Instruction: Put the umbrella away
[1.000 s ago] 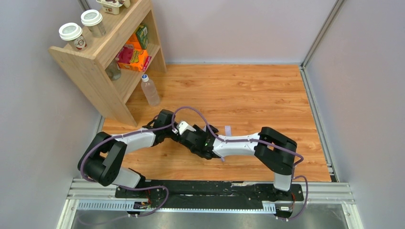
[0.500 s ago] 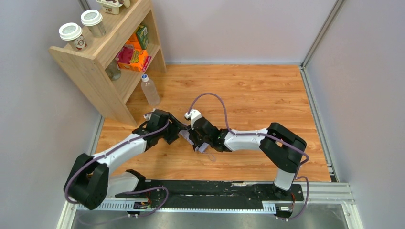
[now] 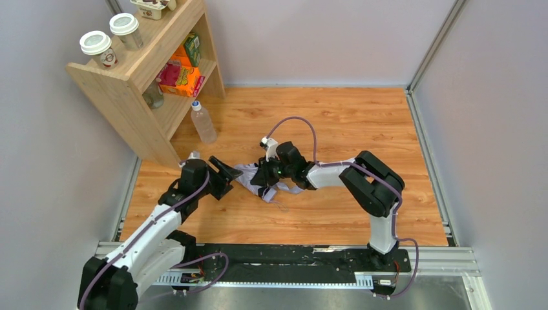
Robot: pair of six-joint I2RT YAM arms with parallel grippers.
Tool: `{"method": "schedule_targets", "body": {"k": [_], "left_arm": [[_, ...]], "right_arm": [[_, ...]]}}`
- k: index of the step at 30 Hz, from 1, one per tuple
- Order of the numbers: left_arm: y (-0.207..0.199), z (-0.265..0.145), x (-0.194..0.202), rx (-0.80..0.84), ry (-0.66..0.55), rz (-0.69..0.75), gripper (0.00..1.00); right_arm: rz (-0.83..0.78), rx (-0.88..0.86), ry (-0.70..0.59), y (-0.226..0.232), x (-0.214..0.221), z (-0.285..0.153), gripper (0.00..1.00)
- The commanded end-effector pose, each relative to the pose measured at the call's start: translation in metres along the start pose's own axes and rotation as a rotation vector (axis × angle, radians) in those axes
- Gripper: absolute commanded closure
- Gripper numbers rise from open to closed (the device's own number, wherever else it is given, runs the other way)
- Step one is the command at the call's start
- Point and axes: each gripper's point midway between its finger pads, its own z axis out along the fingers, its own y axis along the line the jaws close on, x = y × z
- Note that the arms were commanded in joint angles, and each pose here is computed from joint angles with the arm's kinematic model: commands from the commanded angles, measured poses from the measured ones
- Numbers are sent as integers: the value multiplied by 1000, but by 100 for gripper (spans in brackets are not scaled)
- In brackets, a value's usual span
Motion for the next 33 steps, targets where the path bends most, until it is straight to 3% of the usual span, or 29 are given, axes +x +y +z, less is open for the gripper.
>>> {"method": "schedule_targets", "body": {"k": [1, 11, 19, 27, 30, 32, 33], "left_arm": [[6, 17, 17, 57, 73, -111, 23], [5, 45, 8, 48, 39, -70, 22], [24, 70, -8, -134, -8, -50, 22], [45, 103, 17, -150, 47, -25, 21], [75, 106, 29, -292, 93, 29, 21], [94, 104, 38, -356, 121, 40, 29], [101, 105, 41, -370, 135, 42, 38]], "right_arm": [[237, 146, 502, -52, 161, -31, 100], [251, 113, 519, -51, 153, -30, 100], [244, 94, 524, -50, 148, -29, 100], [230, 70, 528, -47, 141, -24, 100], [208, 64, 539, -46, 138, -24, 100], [189, 63, 548, -46, 137, -25, 100], [178, 64, 546, -47, 135, -26, 100]]}}
